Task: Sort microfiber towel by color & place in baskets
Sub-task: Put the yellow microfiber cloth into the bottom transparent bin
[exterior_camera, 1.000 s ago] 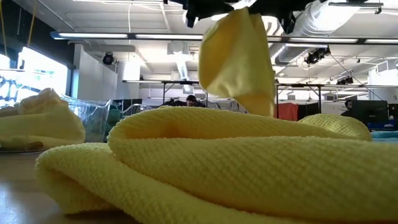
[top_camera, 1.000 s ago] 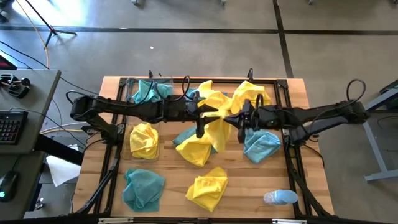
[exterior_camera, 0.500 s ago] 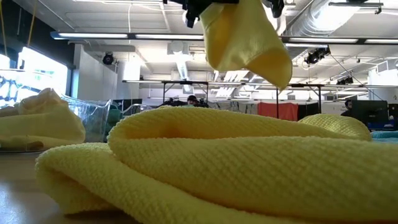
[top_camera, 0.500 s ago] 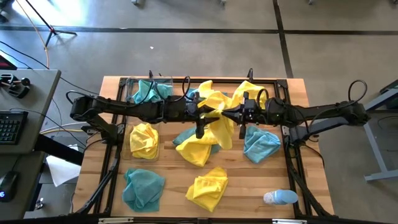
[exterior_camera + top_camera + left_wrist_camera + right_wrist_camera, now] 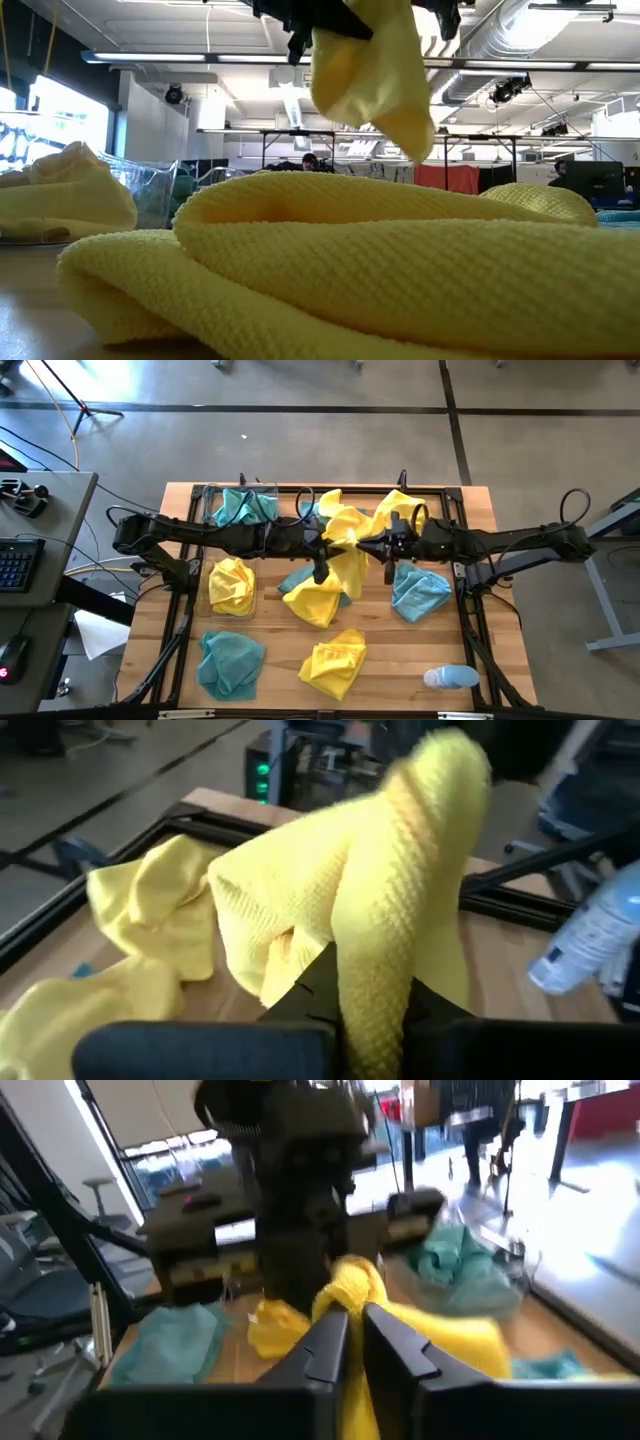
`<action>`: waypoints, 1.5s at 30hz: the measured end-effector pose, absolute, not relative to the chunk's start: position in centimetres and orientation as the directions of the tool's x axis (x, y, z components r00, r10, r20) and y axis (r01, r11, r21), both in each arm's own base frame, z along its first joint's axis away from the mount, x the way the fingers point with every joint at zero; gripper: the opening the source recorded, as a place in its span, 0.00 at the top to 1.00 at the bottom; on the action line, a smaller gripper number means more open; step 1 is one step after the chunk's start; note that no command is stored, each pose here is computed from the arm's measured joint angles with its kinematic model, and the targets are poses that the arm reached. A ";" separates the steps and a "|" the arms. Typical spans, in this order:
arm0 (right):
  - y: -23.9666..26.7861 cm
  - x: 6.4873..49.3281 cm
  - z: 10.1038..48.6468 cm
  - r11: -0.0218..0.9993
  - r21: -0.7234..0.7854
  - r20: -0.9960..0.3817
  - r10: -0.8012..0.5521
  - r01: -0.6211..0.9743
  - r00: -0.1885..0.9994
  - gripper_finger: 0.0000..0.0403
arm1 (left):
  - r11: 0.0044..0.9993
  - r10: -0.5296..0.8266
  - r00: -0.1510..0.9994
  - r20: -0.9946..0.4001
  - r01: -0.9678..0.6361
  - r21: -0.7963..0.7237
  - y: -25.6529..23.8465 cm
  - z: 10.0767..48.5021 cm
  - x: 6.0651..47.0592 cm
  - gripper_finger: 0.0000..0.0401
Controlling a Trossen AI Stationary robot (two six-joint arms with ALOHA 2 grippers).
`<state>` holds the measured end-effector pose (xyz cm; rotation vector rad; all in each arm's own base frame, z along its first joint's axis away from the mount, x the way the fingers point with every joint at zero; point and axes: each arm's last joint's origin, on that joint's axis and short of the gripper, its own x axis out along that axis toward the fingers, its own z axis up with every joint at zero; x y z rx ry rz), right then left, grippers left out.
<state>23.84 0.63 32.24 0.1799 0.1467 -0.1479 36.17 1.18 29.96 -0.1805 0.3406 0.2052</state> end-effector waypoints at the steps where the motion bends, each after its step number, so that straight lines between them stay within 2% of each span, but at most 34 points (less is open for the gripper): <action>1: 0.5 23.8 32.0 0.970 0.173 -0.181 -0.138 0.170 0.974 0.91 | 0.960 0.184 0.917 -0.354 -0.245 -0.135 1.2 30.0 36.0 0.98; 9: 0.0 22.3 31.3 0.955 0.190 -0.315 -0.162 0.230 0.935 0.68 | 0.931 0.272 0.869 -0.414 -0.346 -0.114 0.3 32.4 32.4 1.00; 13: 0.0 21.5 31.0 0.954 0.176 -0.377 -0.161 0.242 0.912 0.61 | 0.928 0.273 0.860 -0.431 -0.353 -0.116 -0.5 34.4 29.4 1.00; 18: 0.0 20.9 30.3 0.941 0.194 -0.455 -0.163 0.276 0.876 0.60 | 0.926 0.286 0.828 -0.482 -0.368 -0.083 -2.0 36.2 24.9 1.00; 23: 0.0 20.8 30.0 0.941 0.187 -0.479 -0.163 0.282 0.863 0.60 | 0.901 0.328 0.718 -0.614 -0.433 -0.024 -3.1 38.6 20.2 1.00; 29: 0.0 20.9 30.1 0.942 0.187 -0.473 -0.163 0.279 0.866 0.60 | 0.884 0.342 0.563 -0.753 -0.463 0.056 -3.3 40.0 16.5 1.00; 34: 0.0 20.9 30.1 0.942 0.186 -0.472 -0.164 0.280 0.866 0.60 | 0.874 0.376 0.422 -0.825 -0.457 0.165 -3.0 38.9 15.3 1.00; 40: -0.1 20.9 30.1 0.937 0.173 -0.468 -0.194 0.304 0.862 0.60 | 0.884 0.416 0.285 -0.864 -0.350 0.310 -3.1 34.8 15.6 1.00; 43: -0.1 20.8 30.1 0.932 0.165 -0.466 -0.214 0.322 0.859 0.60 | 0.868 0.425 0.220 -0.878 -0.375 0.326 -3.0 32.1 15.1 1.00; 45: -0.1 20.9 30.1 0.932 0.164 -0.465 -0.216 0.323 0.859 0.60 | 0.863 0.403 0.220 -0.888 -0.415 0.289 -2.9 30.3 14.6 1.00</action>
